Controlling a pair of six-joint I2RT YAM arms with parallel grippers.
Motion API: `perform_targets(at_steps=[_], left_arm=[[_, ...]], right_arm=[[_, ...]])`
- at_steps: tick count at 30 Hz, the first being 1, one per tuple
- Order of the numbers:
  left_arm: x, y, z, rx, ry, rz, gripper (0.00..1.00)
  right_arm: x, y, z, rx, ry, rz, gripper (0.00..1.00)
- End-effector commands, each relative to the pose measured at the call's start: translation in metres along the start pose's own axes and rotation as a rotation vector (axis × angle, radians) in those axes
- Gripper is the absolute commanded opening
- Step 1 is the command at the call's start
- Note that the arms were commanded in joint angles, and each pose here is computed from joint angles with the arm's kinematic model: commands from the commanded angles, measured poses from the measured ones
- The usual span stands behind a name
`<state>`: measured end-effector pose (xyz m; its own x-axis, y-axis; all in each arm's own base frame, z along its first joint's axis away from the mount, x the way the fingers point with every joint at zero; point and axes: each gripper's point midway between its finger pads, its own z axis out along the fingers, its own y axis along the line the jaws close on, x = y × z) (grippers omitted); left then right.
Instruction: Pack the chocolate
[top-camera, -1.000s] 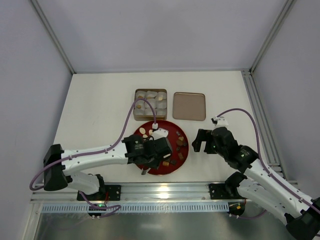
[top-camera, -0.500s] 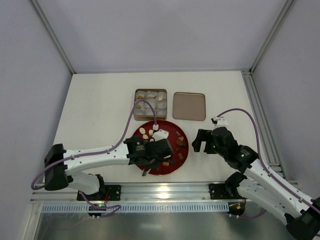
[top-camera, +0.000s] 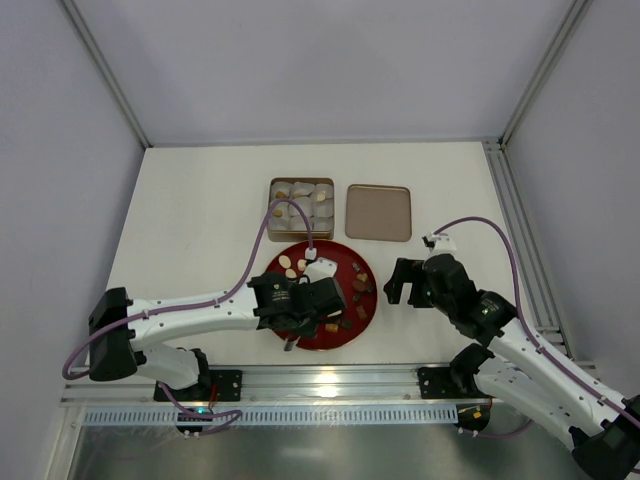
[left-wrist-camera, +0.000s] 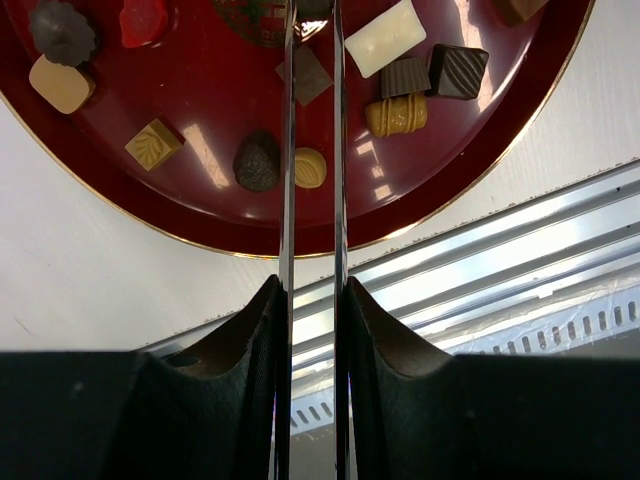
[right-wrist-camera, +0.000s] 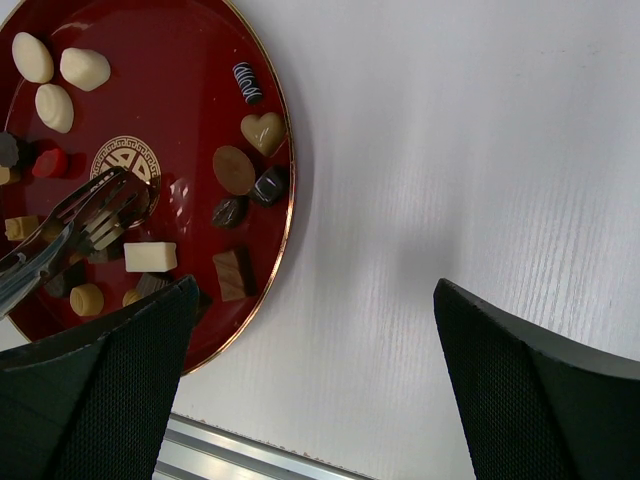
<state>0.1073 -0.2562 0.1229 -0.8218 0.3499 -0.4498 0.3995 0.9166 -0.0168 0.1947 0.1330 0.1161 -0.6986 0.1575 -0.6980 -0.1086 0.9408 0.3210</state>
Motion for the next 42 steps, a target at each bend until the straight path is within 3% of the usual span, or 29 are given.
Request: perform_targets(at_steps=[1, 27, 35, 42], left_arm=[[-0.010, 0.001, -0.005, -0.009, -0.051, -0.021, 0.19], [-0.025, 0.006, -0.023, -0.005, -0.113, -0.032, 0.13], [-0.074, 0.020, -0.052, 0.011, -0.202, -0.069, 0.13], [-0.146, 0.062, -0.059, -0.029, -0.269, -0.126, 0.13]], right_arm=[[-0.010, 0.004, -0.004, -0.013, -0.036, 0.017, 1.00], [-0.009, 0.003, -0.005, -0.013, -0.036, 0.023, 1.00], [-0.009, 0.004, -0.004, -0.018, -0.035, 0.020, 1.00], [-0.008, 0.003, -0.004, -0.012, -0.029, 0.022, 1.00]])
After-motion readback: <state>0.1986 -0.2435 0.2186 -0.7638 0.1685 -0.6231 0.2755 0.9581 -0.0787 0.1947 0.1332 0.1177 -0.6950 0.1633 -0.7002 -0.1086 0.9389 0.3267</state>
